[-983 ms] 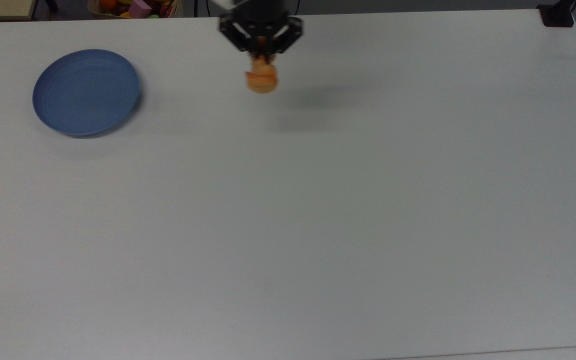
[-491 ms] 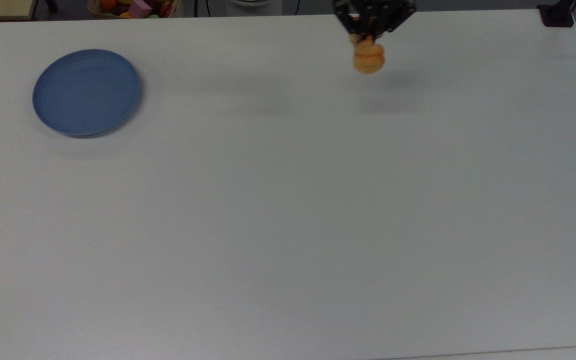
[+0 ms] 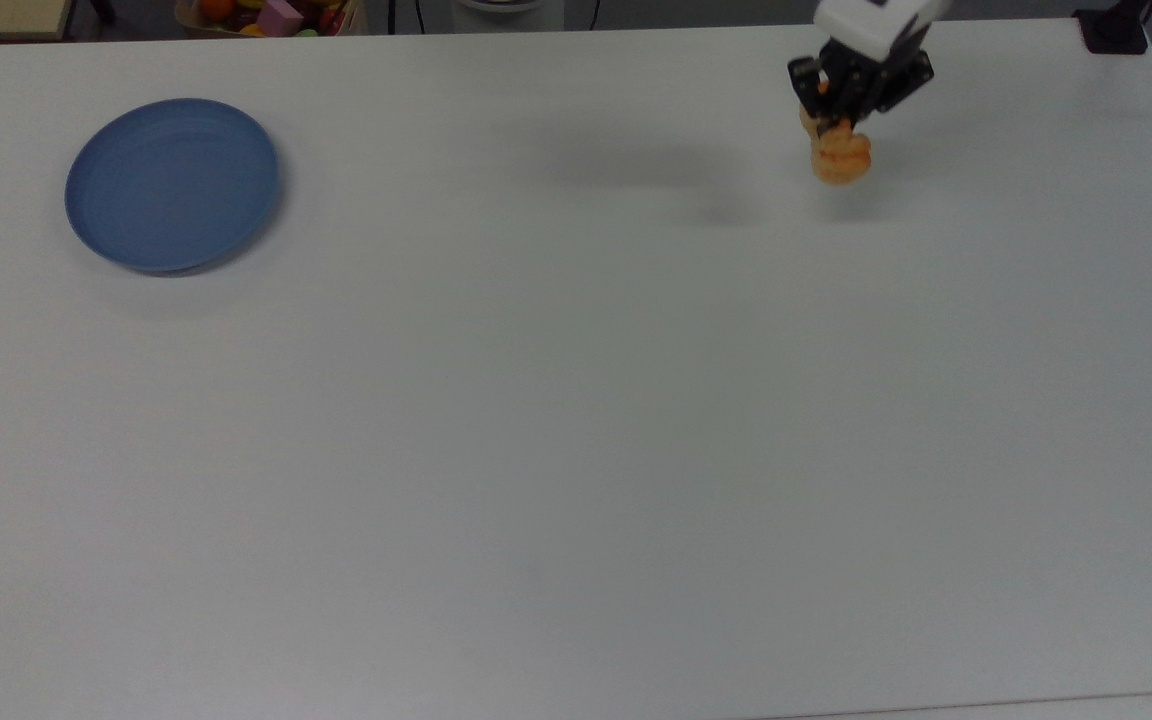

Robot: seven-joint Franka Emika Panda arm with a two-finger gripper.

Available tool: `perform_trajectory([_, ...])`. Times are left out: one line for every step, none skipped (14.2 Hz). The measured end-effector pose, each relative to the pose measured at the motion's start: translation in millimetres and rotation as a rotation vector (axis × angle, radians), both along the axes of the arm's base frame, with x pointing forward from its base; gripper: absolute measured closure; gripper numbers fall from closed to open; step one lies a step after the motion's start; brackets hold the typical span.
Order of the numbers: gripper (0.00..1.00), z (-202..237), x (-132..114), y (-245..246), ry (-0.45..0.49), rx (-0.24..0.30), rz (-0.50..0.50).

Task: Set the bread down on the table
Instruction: 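Carry the held bread roll away from the plate across the table, then lower the bread roll onto the bare table and open the gripper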

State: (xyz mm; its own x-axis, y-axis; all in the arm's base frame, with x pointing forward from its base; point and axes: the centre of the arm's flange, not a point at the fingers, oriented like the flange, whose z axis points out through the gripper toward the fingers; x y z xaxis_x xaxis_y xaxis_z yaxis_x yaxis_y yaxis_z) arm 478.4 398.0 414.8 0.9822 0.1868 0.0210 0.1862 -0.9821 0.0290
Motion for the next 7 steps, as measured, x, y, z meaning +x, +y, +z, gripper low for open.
perform_trajectory([0.82,-19.7,-0.5,7.6,0.008,-0.012,0.01])
perform_trajectory([0.82,-40.3,-2.2,14.8,0.02,-0.026,0.022])
perform_trajectory([0.82,-60.4,-4.9,21.2,0.035,-0.041,0.032])
perform_trajectory([0.81,-76.9,-7.6,26.3,0.046,-0.053,0.039])
perform_trajectory([0.8,-91.4,-10.2,30.7,0.054,-0.064,0.043])
perform_trajectory([0.78,-102.6,-11.9,33.8,0.057,-0.072,0.04])
perform_trajectory([0.72,-107.5,-12.2,35.6,0.056,-0.076,0.036])
